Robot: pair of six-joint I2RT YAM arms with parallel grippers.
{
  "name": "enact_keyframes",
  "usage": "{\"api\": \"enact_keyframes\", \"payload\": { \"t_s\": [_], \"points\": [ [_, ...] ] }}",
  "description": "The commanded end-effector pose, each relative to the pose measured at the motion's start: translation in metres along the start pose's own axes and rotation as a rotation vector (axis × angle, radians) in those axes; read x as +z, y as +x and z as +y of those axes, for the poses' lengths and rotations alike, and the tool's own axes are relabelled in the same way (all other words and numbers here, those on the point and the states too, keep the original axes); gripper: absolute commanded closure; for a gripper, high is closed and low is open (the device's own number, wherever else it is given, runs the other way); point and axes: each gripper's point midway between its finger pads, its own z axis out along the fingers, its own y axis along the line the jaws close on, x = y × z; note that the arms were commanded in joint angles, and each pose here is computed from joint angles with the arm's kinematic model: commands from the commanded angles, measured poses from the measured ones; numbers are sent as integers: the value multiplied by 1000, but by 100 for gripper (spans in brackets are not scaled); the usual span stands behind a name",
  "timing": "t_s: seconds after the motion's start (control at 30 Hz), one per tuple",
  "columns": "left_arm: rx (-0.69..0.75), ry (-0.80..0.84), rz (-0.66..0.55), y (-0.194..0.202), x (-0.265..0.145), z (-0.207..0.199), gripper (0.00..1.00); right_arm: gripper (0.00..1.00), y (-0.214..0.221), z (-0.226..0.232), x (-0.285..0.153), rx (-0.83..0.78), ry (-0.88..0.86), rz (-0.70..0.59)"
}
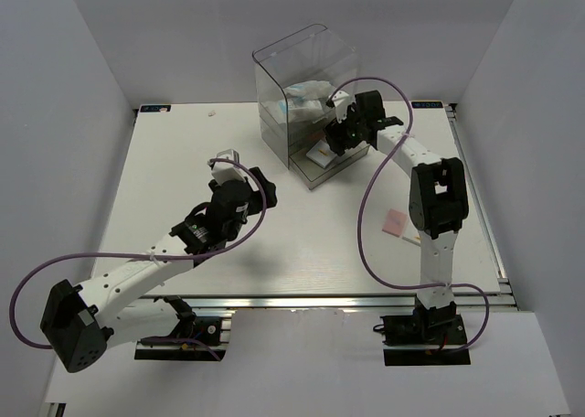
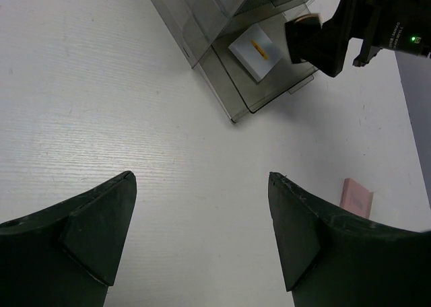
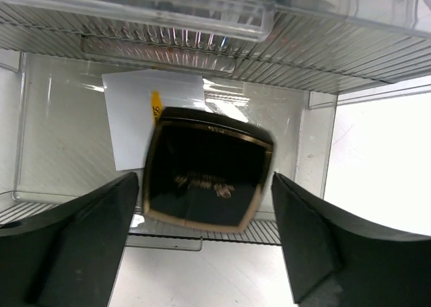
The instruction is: Organize the makeup
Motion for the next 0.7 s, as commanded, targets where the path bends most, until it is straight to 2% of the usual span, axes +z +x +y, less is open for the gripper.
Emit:
{"api": "enact_keyframes", "payload": {
  "t_s": [0.0,0.2,0.27,0.3,0.4,0.57,0.63,0.67],
  "points": [
    [-14,-1,-25,-8,0,-2,12,14,-25,-9,-14,-35,34,-59],
    [-2,2,-15,-5,5,-4,12,11,-34,8,-43,-126,-41,-95],
    [-3,6,-14,-5,5,-5,12,11,-24,19,-54,-181,-105,-86],
    [-2,4,-14,-4,5,-4,12,11,-33,23,-73,-191,-153,-141],
    [-8,9,-21,-5,5,-4,12,11,-26,34,-108,-181,-240,-207],
    [3,36,-17,-3,7,-8,9,11,32,63,-151,-95,-393,-143],
    [16,47,-19,-4,8,-10,8,11,46,59,-174,-92,-372,-134],
    [14,65,-18,-2,8,-12,5,11,60,67,-187,-73,-378,-101]
  ]
}}
